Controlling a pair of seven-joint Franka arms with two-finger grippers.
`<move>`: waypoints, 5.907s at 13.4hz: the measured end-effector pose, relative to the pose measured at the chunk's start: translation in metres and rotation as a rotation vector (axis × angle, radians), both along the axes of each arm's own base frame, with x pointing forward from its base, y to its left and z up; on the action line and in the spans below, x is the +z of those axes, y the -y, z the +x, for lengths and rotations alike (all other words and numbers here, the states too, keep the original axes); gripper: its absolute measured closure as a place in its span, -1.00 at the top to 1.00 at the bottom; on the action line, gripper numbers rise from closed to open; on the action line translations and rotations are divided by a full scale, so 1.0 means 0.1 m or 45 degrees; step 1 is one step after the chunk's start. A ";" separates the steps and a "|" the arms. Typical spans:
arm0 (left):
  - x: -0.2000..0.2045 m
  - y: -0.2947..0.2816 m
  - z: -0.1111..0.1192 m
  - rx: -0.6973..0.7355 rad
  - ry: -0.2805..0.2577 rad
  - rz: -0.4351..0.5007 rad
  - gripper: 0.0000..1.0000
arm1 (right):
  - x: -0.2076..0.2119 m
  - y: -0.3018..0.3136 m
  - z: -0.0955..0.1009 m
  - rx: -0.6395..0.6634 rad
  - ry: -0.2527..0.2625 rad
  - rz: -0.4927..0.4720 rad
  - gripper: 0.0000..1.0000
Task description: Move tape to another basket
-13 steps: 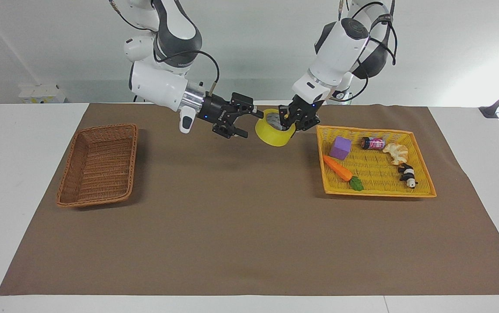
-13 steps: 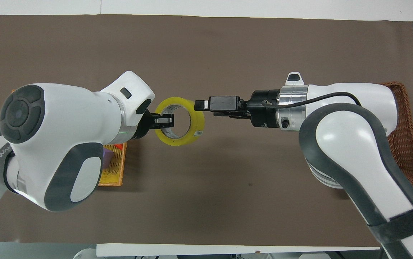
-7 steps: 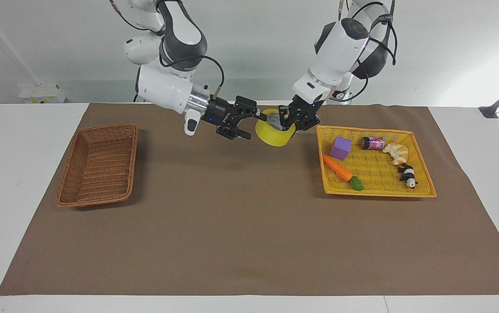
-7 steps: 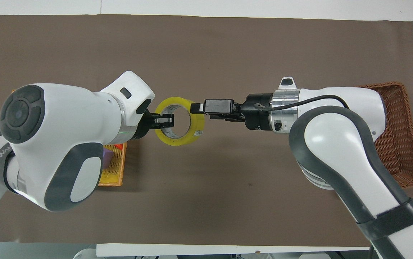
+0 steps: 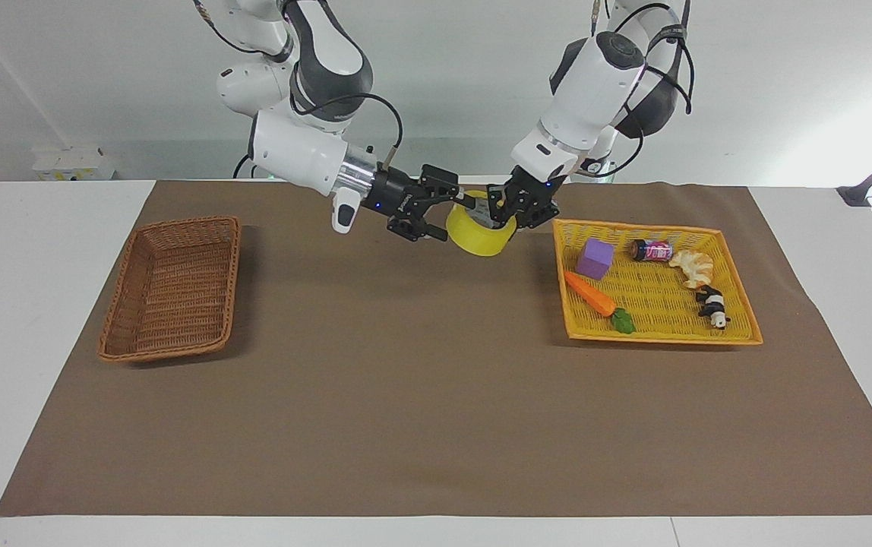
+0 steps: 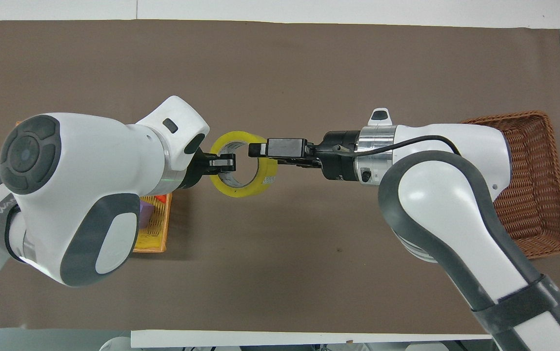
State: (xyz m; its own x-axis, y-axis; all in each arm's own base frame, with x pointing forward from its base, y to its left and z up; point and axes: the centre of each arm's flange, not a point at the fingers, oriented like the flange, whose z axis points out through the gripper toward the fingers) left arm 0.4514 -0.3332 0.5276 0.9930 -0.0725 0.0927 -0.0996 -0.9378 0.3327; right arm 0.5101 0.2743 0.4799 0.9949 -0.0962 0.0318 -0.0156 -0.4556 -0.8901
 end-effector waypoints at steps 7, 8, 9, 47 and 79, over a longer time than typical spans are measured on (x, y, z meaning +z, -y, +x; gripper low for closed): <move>0.00 0.00 0.00 0.001 0.000 0.000 -0.57 | -0.04 -0.04 -0.04 0.001 -0.003 -0.010 0.93; 0.00 0.00 0.00 0.001 0.000 0.000 -0.57 | -0.04 -0.04 -0.03 0.000 -0.003 -0.010 0.88; 0.00 0.00 0.00 0.001 0.000 0.000 -0.57 | -0.04 -0.04 -0.03 0.000 -0.003 -0.010 0.83; 0.70 -3.19 0.80 0.301 -0.106 0.286 1.00 | -0.98 5.21 -0.37 0.043 -0.174 -0.326 0.08; 0.68 -3.10 0.73 -0.028 -0.094 0.412 1.00 | -0.87 5.06 0.17 0.478 0.043 -0.958 1.00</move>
State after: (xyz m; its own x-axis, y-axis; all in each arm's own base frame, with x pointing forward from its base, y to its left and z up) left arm 0.5247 -0.0234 0.5959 0.9941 -0.1079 -0.0106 -0.1076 -0.9939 0.0248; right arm 0.5275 -0.2314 0.3934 0.9539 0.2998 -0.0146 0.2767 -0.8971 -0.3443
